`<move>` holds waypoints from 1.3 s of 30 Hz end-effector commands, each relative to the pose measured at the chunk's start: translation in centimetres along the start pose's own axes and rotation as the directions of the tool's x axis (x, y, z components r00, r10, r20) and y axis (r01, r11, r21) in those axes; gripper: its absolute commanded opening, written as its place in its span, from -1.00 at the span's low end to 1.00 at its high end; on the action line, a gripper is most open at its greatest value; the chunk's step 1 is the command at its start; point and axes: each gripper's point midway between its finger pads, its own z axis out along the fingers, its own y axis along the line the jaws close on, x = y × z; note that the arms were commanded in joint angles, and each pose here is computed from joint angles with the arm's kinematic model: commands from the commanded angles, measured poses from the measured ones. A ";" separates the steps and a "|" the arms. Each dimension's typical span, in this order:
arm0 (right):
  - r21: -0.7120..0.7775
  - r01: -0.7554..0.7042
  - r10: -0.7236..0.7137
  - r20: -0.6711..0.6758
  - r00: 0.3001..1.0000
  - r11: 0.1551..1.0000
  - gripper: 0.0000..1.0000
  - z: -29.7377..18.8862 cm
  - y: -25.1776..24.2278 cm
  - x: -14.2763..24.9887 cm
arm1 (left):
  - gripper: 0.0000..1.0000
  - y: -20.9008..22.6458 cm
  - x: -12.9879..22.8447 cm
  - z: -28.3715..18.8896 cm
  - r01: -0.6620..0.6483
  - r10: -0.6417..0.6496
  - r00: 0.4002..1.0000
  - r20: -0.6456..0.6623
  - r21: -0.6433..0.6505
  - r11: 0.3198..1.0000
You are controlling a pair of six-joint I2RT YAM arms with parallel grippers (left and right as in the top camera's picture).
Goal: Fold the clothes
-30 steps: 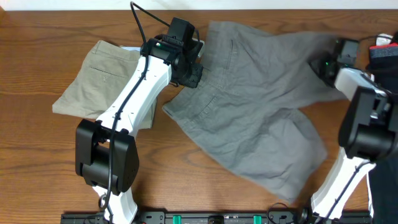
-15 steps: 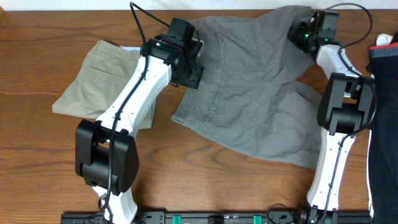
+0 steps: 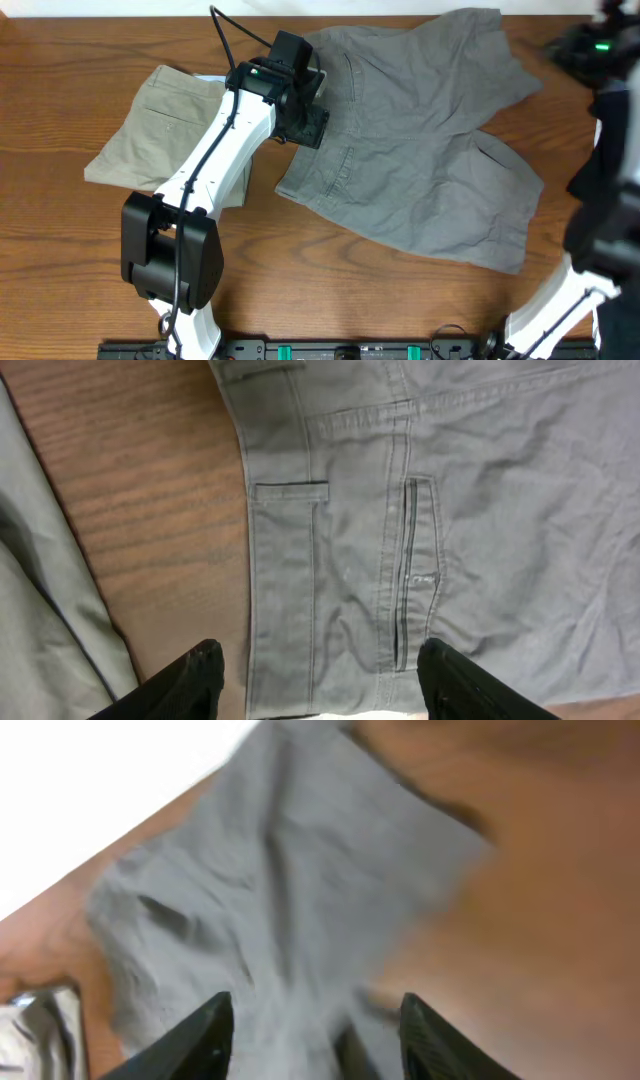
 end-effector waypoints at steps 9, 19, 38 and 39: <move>0.256 -0.159 0.229 -0.272 0.934 0.953 0.08 2.0 -12.3 9.3 | 0.34 0.0 0.3 0.3 -0.023 0.023 1.000 -0.016 0.009 1.000; 0.171 -0.305 0.349 -0.386 0.854 0.937 0.09 8.1 -15.4 18.1 | 0.37 0.0 1.9 3.7 -0.018 0.019 0.993 -0.119 0.010 1.000; -0.132 -0.293 0.265 -0.194 0.945 0.947 -0.97 7.1 -11.3 14.8 | 0.40 -1.7 3.6 6.7 -0.055 0.058 0.976 -0.211 0.021 0.998; -0.126 -0.266 0.246 -0.153 0.957 0.956 -0.97 5.9 -10.9 14.0 | 0.40 -1.7 3.6 6.7 -0.055 0.058 0.976 -0.210 0.021 0.998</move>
